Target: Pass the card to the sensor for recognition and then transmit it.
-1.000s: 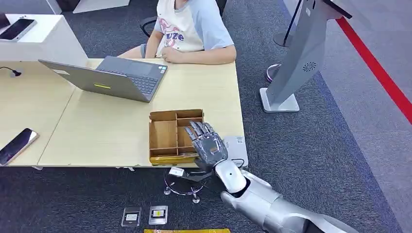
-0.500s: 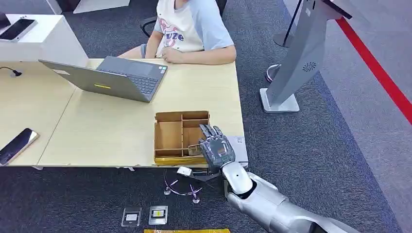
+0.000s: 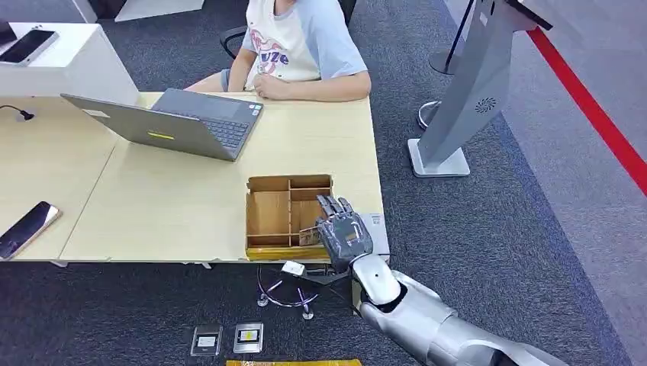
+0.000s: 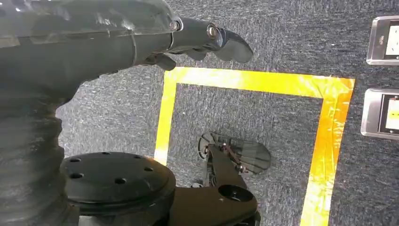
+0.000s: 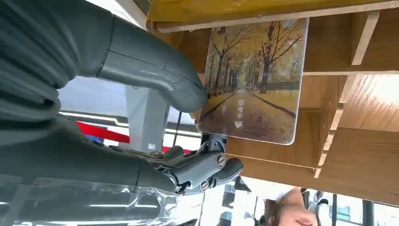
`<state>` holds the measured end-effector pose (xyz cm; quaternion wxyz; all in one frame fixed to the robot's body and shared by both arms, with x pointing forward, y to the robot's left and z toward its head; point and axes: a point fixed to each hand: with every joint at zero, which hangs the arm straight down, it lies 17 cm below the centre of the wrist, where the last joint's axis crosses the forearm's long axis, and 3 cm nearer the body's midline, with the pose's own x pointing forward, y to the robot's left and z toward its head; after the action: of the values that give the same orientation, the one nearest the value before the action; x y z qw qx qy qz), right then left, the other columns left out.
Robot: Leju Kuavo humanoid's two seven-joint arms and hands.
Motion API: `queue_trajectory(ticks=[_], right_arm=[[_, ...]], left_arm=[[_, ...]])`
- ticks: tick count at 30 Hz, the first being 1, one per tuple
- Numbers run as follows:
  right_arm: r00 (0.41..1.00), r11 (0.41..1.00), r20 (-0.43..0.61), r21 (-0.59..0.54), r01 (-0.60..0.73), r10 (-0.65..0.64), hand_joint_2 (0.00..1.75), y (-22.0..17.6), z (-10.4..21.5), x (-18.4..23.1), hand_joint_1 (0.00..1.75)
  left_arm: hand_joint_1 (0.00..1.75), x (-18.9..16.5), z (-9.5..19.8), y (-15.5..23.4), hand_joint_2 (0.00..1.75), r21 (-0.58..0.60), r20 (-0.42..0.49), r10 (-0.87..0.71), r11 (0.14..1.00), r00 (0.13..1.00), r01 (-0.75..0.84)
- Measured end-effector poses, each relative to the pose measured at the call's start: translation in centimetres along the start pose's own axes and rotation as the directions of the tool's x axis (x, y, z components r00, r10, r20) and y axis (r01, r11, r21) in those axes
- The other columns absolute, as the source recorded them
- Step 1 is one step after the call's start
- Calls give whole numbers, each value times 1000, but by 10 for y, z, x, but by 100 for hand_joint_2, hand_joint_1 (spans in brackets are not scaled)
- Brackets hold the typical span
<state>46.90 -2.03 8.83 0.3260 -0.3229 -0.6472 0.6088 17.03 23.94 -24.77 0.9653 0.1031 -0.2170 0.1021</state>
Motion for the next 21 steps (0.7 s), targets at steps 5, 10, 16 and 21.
queue_trajectory(ticks=[5,10,16,21], right_arm=[[1000,1000,0,-8,4,-4,175,-1,1,-1,175],[1000,1000,6,-29,10,-10,175,-6,1,0,175],[999,996,21,-81,28,-26,175,-20,-2,4,175],[998,991,39,-124,44,-39,175,-34,-4,10,175]], left_arm=[[0,0,0,0,175,2,-1,0,1000,1000,0],[0,0,0,1,175,5,-1,-1,1000,1000,1],[0,0,0,1,175,6,-1,-1,1000,1000,1],[0,0,0,0,175,4,-2,0,1000,1000,0]])
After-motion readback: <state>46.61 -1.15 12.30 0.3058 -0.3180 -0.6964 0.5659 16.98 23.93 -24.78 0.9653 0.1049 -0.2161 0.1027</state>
